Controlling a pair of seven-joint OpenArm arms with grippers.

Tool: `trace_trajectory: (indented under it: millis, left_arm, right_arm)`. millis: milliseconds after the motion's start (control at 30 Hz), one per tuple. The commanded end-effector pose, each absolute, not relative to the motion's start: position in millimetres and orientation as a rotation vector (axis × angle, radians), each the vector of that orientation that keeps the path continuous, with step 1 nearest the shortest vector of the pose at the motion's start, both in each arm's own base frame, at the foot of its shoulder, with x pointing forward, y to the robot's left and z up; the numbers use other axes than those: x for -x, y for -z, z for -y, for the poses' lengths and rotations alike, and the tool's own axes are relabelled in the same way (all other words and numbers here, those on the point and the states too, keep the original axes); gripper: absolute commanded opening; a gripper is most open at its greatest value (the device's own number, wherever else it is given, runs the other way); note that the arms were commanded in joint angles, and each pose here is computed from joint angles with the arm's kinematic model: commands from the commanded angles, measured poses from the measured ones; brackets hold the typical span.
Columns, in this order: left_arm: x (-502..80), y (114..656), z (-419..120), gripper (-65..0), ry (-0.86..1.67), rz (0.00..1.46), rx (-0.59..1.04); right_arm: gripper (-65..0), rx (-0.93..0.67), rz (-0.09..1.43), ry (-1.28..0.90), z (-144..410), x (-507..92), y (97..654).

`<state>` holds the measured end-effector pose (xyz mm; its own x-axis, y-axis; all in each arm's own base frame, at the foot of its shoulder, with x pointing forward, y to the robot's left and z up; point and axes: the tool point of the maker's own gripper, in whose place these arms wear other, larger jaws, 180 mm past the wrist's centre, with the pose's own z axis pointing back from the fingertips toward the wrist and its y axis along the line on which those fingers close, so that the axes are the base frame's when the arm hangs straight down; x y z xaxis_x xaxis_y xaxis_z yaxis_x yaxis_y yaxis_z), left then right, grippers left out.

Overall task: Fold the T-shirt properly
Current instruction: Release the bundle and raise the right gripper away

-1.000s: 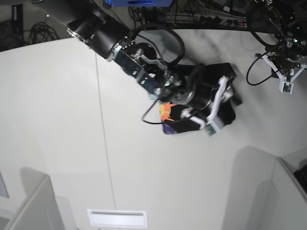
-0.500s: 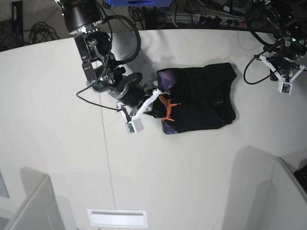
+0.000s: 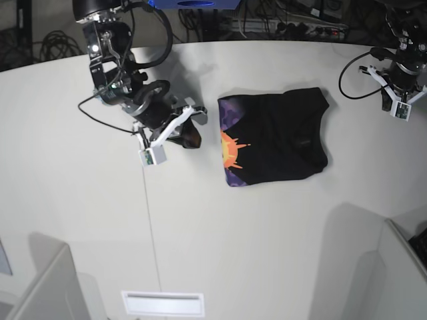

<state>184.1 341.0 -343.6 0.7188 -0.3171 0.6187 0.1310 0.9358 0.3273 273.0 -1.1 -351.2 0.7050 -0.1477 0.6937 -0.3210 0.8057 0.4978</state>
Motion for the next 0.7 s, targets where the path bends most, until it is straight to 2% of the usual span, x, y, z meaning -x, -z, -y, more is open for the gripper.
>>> trace_trajectory:
  millis: [0,300,467,667]
  left_arm:
    - [-188,332,-343,-65.0,0.275,0.774,-0.286]
    - [-177,325,-329,-65.0,0.323,0.877,-0.246]
    - [-175,321,-325,-65.0,0.329,0.929,-0.229]
    - [-166,327,-325,-65.0,0.325,0.902,-0.220]
  right_arm:
    - [-65.0,-0.654,0.843,-0.107,5,-276,339]
    - [-65.0,-0.600,0.834,-0.149,29,-248,337]
    - [-65.0,-0.543,0.826,-0.093,57,-237,342]
    - [-65.0,-0.528,0.806,-0.133,76,-216,351]
